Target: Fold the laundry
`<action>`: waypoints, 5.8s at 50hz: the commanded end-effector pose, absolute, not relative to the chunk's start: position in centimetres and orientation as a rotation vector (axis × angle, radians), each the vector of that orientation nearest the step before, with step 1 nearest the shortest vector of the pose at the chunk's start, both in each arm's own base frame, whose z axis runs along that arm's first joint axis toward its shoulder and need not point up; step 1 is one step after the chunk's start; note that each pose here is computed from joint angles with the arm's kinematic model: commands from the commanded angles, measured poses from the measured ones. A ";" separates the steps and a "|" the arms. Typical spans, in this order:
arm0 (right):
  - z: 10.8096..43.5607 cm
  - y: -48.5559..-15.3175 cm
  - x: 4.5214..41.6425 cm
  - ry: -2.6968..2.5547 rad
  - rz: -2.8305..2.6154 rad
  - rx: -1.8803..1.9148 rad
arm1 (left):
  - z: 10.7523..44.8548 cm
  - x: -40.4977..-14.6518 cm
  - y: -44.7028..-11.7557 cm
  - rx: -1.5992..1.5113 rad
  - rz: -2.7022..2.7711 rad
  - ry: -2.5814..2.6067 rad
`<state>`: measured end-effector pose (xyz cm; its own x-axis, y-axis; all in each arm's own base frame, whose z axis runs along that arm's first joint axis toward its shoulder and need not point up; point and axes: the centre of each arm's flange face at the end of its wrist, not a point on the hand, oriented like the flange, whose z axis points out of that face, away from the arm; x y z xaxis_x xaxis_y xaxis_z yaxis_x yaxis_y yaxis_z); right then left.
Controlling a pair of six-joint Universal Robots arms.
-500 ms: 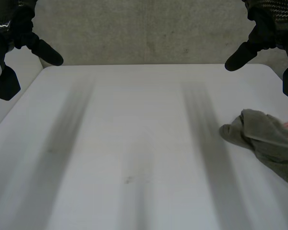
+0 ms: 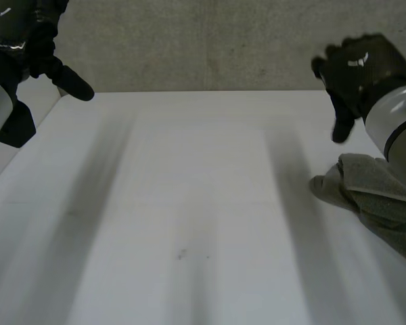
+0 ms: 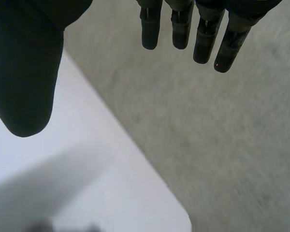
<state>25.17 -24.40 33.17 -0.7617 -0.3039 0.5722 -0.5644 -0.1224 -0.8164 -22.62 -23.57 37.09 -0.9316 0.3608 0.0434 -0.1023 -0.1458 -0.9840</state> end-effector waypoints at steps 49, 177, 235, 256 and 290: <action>36.5 -22.4 29.8 -1.816 2.441 0.971 | 24.0 -27.9 -27.0 -0.310 1.627 -2.014; 32.0 -25.3 35.3 -1.522 2.772 0.939 | 35.7 -29.5 -30.7 -0.633 2.228 -1.465; 16.8 -20.2 33.1 -2.654 1.910 1.094 | 19.7 -18.9 -16.3 -0.665 1.839 -2.411; 16.4 -19.9 33.2 -2.656 1.889 1.118 | 15.1 -19.1 -16.9 -0.701 1.636 -2.544; 16.0 -19.9 33.1 -2.661 1.874 1.124 | 12.8 -21.8 -25.6 -0.728 1.777 -2.465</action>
<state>33.12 -19.84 16.05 -0.7464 -0.6549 0.1179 -0.3316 0.2125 -0.9192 -21.56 -24.81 12.78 -0.8963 0.3821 -0.2251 0.3490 0.2946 -0.8896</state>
